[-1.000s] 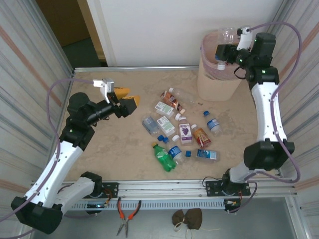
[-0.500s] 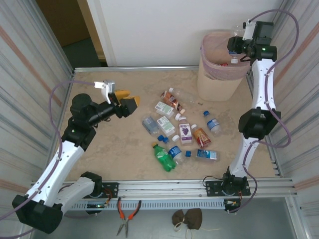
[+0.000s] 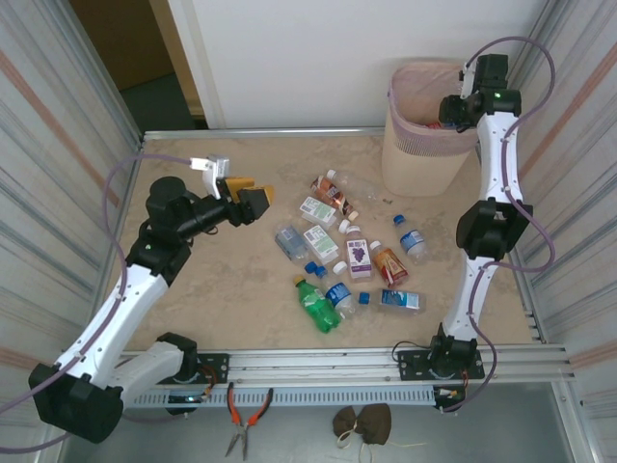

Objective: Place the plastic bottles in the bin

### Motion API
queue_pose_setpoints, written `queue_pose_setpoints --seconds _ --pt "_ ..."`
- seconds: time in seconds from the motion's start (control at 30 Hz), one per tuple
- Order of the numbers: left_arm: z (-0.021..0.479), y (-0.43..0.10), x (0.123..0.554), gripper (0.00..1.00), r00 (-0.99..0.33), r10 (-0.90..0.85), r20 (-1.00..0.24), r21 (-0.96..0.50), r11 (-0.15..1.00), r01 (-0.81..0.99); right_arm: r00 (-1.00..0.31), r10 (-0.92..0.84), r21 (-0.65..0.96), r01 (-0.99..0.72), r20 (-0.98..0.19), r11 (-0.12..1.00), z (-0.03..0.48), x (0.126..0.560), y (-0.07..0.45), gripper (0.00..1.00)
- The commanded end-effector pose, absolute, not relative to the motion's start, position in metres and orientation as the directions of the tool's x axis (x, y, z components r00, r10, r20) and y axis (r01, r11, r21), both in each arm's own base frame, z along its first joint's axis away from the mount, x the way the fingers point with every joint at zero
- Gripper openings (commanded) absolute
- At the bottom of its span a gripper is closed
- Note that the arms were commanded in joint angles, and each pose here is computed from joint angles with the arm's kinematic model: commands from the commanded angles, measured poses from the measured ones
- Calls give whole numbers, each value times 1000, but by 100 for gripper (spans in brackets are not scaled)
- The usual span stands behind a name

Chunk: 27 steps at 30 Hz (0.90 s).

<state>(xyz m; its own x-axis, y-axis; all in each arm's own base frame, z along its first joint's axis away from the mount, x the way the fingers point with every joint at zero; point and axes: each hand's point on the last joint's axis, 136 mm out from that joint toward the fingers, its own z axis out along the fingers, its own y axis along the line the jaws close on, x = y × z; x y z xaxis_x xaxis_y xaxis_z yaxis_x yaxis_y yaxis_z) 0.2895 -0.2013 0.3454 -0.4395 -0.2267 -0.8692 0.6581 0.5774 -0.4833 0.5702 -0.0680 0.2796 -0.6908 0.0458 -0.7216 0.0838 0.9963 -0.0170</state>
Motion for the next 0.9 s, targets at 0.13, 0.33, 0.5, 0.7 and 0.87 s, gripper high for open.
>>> queue_pose_setpoints --seconds 0.13,0.33,0.5,0.7,0.87 --pt "351 -201 289 85 -438 -219 -872 -479 571 667 -744 56 -28 99 -666 995 262 562 -68 69" --pt "347 -200 292 85 -450 -223 -865 -488 583 649 -711 56 -21 99 -701 995 284 558 -67 72" --pt "339 -199 297 85 -485 -223 -845 -512 597 618 -687 50 -20 93 -725 996 302 553 -63 72" --pt "318 -194 310 84 -558 -247 -792 -564 645 515 -657 37 -18 77 -753 997 326 543 -55 73" --pt "282 -179 323 84 -646 -267 -715 -584 736 342 -627 27 -9 54 -779 999 348 534 -45 73"
